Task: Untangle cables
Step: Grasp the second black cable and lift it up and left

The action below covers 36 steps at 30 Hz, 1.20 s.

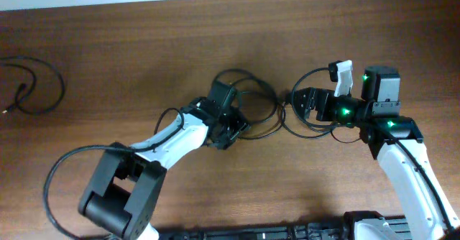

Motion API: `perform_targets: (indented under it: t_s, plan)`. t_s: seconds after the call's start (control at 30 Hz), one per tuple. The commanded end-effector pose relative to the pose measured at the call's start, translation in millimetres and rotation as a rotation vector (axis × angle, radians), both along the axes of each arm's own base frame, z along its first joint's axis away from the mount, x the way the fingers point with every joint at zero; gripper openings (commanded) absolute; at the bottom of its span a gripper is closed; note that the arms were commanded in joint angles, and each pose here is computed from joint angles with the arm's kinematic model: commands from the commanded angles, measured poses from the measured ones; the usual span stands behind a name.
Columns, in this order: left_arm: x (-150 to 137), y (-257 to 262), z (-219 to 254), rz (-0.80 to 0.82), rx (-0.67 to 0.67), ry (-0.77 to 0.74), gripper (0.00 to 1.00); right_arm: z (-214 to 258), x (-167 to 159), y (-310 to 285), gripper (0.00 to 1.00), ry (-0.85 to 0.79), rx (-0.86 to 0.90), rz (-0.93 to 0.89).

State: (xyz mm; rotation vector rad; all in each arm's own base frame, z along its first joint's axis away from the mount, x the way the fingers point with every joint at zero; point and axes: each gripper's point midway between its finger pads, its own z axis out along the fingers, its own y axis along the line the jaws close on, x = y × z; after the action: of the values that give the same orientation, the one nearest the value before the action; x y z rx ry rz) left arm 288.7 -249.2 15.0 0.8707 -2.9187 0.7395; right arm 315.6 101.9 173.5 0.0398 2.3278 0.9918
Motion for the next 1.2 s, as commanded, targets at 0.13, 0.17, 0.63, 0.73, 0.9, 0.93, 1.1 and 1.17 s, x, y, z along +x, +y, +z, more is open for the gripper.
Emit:
perform_targets:
  t_s: [0.13,0.17,0.63,0.73,0.9,0.93,1.1,1.17]
  plan:
    - [6,-1,-21,-0.07,0.01,0.004,0.0,-1,1,-6,0.99,0.013,-0.025,-0.029]
    - [28,5,10,-0.147,-0.01,-0.121,0.0,-17,-1,-21,0.99,0.069,-0.102,-0.099]
    - [82,48,326,-0.025,-0.176,-1.148,0.0,-126,-4,68,0.99,0.235,-0.158,0.24]
    - [85,51,330,0.073,-0.239,-1.109,0.0,-115,13,104,0.99,0.042,-0.232,0.289]
    - [89,75,368,0.142,-0.238,-1.218,0.0,-140,33,45,0.04,0.057,-0.581,0.041]
    - [91,97,375,0.193,-0.208,-1.237,0.0,-148,31,15,0.04,0.149,-0.599,-0.06]
    - [80,195,398,0.393,-0.066,-1.293,0.0,-140,17,-37,0.11,0.27,-0.24,0.006]
    - [76,179,402,0.356,-0.099,-1.302,0.0,-106,4,27,0.56,0.09,-0.046,0.32]
